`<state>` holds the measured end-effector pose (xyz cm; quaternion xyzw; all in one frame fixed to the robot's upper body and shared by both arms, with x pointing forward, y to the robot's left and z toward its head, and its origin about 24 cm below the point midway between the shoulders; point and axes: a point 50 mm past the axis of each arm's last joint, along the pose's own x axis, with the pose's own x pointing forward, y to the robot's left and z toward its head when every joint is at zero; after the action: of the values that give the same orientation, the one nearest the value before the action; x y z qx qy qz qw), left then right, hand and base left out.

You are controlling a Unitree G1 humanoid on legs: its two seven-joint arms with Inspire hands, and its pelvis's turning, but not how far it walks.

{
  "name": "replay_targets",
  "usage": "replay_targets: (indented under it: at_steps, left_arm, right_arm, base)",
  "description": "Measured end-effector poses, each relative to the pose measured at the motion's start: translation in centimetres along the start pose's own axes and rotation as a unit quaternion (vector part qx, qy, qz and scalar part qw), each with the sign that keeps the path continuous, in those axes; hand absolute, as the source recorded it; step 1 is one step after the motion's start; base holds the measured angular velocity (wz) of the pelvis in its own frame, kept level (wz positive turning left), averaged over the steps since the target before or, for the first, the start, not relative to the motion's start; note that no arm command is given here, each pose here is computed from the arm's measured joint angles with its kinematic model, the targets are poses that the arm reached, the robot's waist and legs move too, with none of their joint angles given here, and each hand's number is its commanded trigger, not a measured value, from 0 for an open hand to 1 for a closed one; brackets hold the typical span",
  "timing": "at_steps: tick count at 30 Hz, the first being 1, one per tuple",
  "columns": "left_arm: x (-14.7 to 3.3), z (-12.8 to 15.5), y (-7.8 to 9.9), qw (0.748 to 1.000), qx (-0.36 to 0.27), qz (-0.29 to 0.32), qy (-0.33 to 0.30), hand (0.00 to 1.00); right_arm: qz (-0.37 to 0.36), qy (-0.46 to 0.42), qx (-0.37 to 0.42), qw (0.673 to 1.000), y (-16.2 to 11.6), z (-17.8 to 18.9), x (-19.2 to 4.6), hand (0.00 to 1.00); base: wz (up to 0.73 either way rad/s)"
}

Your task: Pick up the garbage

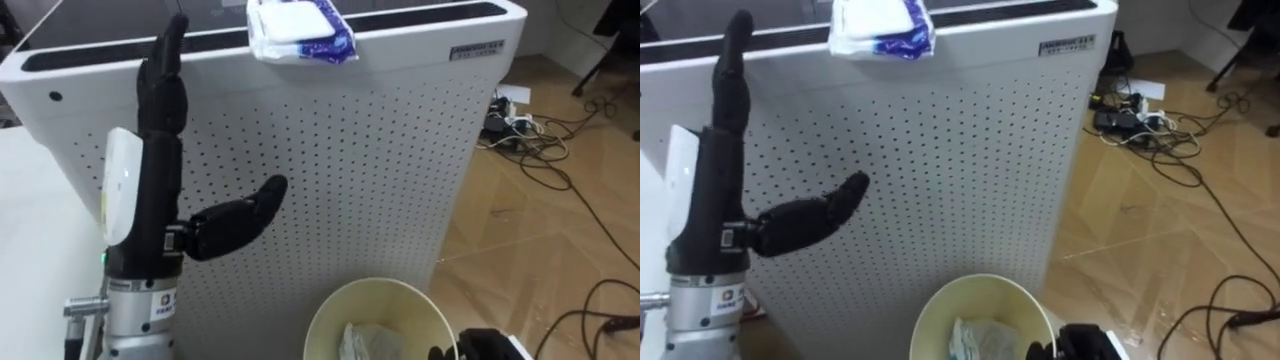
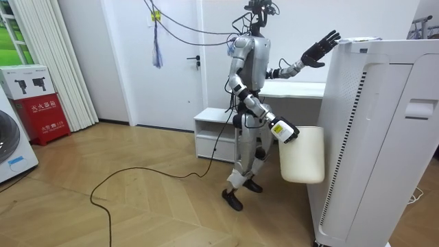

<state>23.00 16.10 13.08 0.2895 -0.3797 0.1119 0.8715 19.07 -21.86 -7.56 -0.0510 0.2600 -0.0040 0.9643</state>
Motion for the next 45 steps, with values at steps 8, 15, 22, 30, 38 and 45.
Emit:
replay_targets:
  at_steps: [8,15,22,30,38,45]
  left_arm:
    - [0.4,1.2,0.2,0.997,0.058,-0.001,-0.054,0.0]
    - [0.7,1.5,0.9,0.994,0.075,0.024,-0.071,0.0]
    - [0.7,1.5,1.2,0.989,0.114,0.002,-0.098,0.0]
    - [1.4,1.7,1.4,0.977,0.168,0.01,-0.134,0.0]
    - [1.6,1.5,1.8,0.975,0.178,0.027,-0.129,0.0]
    - [1.7,1.4,2.0,0.973,0.186,0.024,-0.136,0.0]
  right_arm:
    - [0.006,0.002,-0.008,1.0,0.2,-0.2,-0.2,1.0]
    - [0.027,-0.001,-0.01,1.0,0.4,-0.1,-0.3,1.0]
    - [0.034,0.006,-0.018,0.999,0.0,-0.5,-0.5,1.0]
    - [0.038,0.007,-0.05,0.998,0.0,-0.5,-0.6,1.0]
    - [0.039,0.005,-0.051,0.998,0.0,-0.4,-0.6,1.0]
    - [0.045,0.004,-0.051,0.998,0.1,-0.3,-0.6,1.0]
  base:
    - [-0.02]
    - [0.01]
    - [0.01]
    - [-0.01]
    - [-0.08]
    - [0.01]
